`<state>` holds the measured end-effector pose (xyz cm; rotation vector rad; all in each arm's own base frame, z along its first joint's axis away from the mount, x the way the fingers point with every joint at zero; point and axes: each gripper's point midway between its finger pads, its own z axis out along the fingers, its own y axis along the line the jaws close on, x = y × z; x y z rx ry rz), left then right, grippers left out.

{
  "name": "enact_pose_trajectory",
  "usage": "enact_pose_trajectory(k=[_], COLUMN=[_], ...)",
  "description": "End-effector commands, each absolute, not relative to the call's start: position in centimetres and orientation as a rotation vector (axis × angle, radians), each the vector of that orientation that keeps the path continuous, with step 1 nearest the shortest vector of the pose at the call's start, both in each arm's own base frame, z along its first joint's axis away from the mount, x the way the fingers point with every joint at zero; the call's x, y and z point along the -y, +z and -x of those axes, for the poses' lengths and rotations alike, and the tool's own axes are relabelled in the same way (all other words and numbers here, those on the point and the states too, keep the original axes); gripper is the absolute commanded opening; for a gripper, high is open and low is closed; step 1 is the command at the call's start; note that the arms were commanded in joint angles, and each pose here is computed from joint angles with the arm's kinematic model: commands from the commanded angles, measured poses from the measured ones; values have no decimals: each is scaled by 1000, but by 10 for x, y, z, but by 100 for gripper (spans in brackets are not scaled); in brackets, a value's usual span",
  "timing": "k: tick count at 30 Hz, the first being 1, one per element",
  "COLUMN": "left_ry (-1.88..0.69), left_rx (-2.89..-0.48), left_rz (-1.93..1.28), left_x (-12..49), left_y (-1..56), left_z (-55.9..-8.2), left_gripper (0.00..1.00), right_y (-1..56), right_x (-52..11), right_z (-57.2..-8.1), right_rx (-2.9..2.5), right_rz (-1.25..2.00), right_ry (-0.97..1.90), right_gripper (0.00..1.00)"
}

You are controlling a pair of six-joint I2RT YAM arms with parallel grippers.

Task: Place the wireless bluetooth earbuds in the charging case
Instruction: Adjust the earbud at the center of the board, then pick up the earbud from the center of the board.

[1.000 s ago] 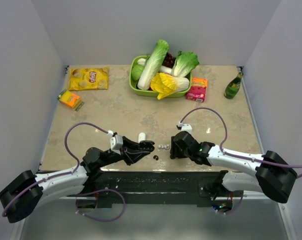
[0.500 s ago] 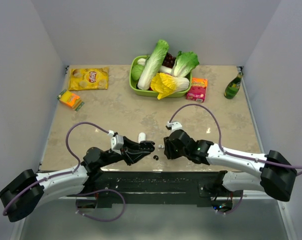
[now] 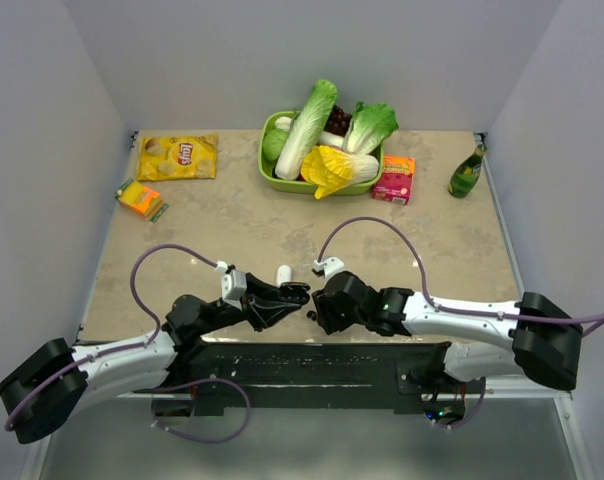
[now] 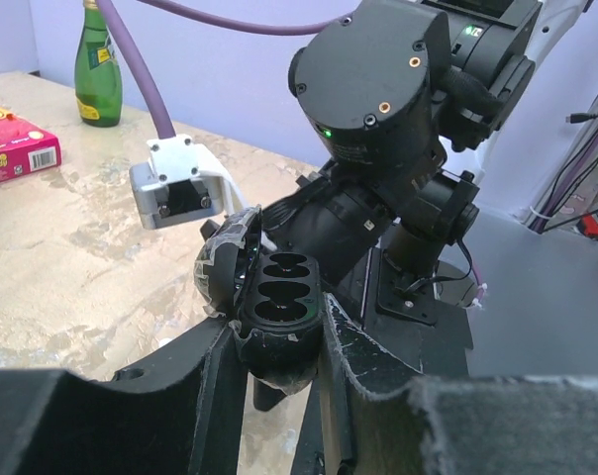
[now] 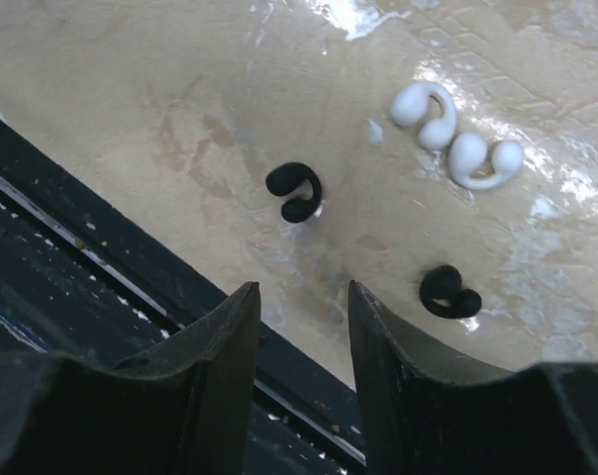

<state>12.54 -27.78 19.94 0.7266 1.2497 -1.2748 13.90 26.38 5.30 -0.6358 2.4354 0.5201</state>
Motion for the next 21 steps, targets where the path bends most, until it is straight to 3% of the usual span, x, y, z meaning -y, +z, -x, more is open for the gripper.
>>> enact_pose_trajectory(k=[1, 21], left_ry=[-1280, -1260], left_rx=[-1309, -1313], left_rz=[-744, -729], left_x=[261, 254], left_y=[156, 151], left_z=[-108, -107], left_gripper=[0, 0], right_y=[68, 56], right_x=[-290, -300], right_z=[-154, -181], right_rx=[-2347, -2331], right_rz=[622, 524], right_ry=[567, 454], right_gripper=[41, 39])
